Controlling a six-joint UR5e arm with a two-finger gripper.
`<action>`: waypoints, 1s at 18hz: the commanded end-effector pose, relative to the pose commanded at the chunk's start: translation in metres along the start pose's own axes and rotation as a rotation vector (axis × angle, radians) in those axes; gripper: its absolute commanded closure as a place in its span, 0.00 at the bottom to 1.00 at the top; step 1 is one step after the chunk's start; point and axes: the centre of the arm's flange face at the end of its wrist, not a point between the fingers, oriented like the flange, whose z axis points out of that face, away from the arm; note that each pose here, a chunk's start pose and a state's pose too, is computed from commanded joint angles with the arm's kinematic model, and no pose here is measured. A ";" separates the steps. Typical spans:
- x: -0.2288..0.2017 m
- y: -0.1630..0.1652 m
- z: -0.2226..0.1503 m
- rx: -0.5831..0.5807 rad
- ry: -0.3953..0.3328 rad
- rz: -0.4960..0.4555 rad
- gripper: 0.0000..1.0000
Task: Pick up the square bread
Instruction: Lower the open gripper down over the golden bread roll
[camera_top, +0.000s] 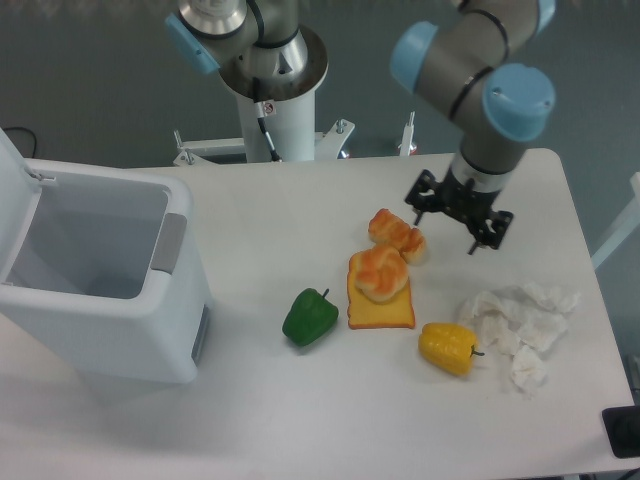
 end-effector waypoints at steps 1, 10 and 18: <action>0.001 0.006 0.005 -0.005 0.013 -0.018 0.00; 0.003 0.047 0.049 -0.053 0.112 -0.334 0.00; -0.023 0.048 0.115 -0.052 0.087 -0.548 0.00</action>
